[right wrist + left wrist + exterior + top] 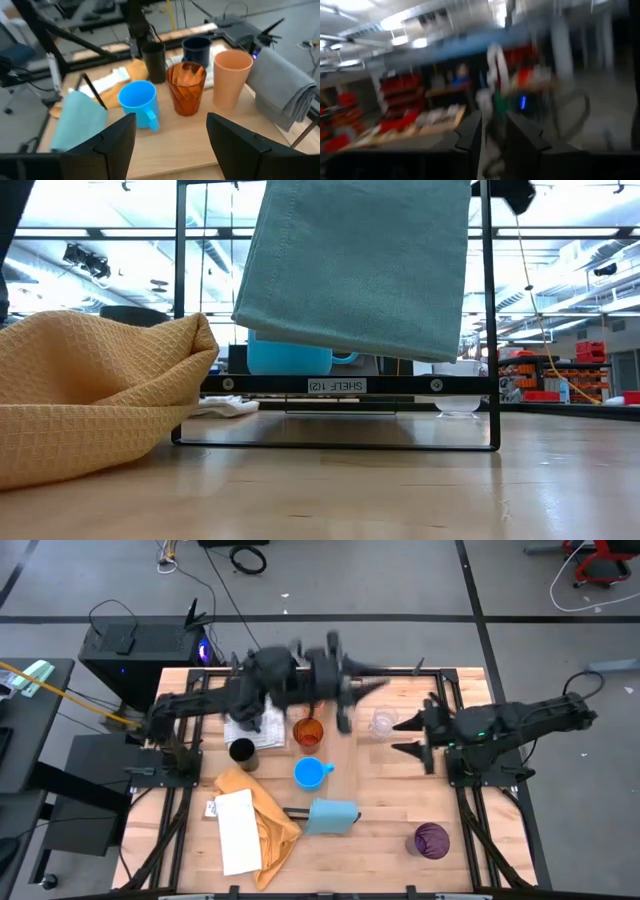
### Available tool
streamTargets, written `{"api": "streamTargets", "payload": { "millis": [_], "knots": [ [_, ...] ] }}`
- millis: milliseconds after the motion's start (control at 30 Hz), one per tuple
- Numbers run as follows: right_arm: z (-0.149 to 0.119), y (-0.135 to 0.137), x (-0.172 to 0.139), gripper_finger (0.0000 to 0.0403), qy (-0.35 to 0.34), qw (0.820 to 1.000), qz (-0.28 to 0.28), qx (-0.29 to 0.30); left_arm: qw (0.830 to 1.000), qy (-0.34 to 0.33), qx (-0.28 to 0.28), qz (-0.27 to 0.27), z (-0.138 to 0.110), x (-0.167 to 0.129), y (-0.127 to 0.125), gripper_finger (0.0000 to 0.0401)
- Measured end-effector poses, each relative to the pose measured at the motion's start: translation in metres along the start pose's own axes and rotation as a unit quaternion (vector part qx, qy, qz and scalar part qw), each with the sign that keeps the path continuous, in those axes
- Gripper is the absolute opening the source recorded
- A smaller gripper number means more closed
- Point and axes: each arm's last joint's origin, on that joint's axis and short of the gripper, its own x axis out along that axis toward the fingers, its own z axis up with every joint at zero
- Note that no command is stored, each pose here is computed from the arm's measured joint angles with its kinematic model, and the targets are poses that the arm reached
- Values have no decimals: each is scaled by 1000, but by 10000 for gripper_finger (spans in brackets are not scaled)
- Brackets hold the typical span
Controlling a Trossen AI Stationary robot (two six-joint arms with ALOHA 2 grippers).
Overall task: Stack small to large cups/mugs on shelf
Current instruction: Put the transparent mug on the shelf
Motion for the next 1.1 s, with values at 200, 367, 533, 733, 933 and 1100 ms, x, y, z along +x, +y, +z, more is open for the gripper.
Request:
{"api": "streamTargets", "payload": {
  "millis": [200,367,533,733,933,1100],
  "knots": [
    [-2,-11,-36,248,-34,999,24,-5,982,-127,-136,-41,-61,4,23,78],
    [-3,-17,-52,248,-56,998,31,-23,989,-8,-148,14,-135,-9,7,67],
    [-6,-19,-55,248,-49,998,34,-25,984,59,-144,85,-143,-54,11,54],
    [-9,-20,-53,249,-30,999,23,-37,976,40,-152,153,-133,-131,17,46],
    [-12,-28,-50,249,-25,996,-79,-28,974,29,-157,159,-127,-186,17,45],
    [-16,-35,-29,250,30,988,-150,-1,979,34,-124,159,-110,-207,22,45]
  ]
}}
